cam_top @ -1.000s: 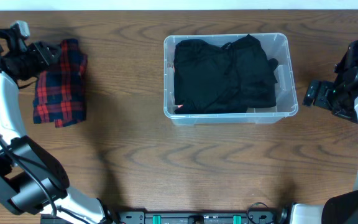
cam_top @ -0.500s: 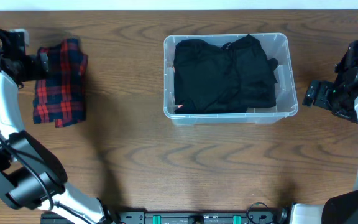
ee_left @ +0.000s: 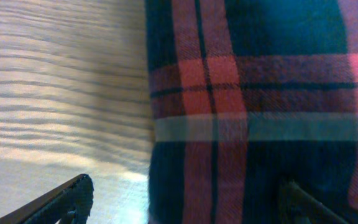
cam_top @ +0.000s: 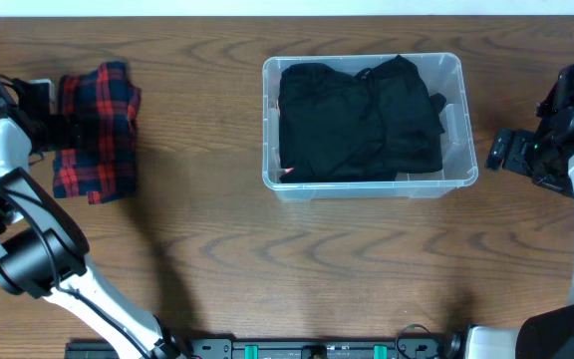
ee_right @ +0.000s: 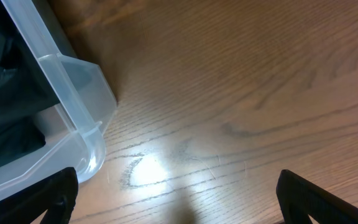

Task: Pack container
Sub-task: 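Grasp the red plaid shirt's edge with the left gripper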

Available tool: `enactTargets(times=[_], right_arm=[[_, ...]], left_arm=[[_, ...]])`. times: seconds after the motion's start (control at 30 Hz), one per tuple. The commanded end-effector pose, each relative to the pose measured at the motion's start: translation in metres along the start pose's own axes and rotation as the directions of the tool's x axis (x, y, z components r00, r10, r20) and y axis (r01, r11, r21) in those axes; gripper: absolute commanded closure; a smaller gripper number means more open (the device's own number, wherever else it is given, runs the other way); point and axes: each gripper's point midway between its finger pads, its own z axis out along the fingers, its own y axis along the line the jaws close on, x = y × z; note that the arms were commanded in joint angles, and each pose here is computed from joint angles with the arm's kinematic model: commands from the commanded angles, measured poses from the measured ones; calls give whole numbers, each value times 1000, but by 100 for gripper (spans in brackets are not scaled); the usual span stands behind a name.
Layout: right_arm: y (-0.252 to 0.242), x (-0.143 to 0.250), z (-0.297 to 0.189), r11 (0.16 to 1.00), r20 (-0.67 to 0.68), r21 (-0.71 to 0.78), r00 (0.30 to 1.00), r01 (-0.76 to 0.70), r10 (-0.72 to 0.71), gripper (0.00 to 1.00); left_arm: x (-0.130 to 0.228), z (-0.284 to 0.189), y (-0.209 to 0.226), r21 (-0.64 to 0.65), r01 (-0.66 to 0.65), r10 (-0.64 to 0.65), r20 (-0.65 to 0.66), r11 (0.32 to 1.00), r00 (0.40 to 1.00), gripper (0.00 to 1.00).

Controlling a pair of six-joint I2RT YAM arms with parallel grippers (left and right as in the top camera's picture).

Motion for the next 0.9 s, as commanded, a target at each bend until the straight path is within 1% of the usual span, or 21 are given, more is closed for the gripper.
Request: enactTargets(times=[0.0,0.13,0.17,0.23,0.33,0.57,0.8,0.87], right_arm=[[-1,-2,-5,1000,21,9,1000,-10,9,1],[-1,-2,-5,1000,21,9,1000,-9,9,1],[-1,-2,-5,1000,21,9,1000,-9,9,1],[-1,-2,-5,1000,21,9,1000,-10,9,1],[-1,-2,-5,1000,21,9,1000,-9,9,1],[-1,-2,-5,1000,21,9,1000,-9,9,1],[-1,-2,-5,1000,21,9,1000,-9,9,1],[-1,-2,-5,1000,21,9,1000,-9,9,1]], left_arm=[[20,26,-7,47,5,-2,-52,999,999,6],[36,45,-15,98,26,-17,-92,995,996,7],[40,48,-18,111,31,-20,-103,993,994,9],[46,51,-22,129,41,-25,-122,991,992,20],[53,51,-26,144,52,-30,-152,988,988,29],[68,48,-33,166,76,-40,-212,983,977,33],[74,49,-32,136,213,-176,-244,967,954,34],[74,49,-31,129,240,-203,-248,962,947,37]])
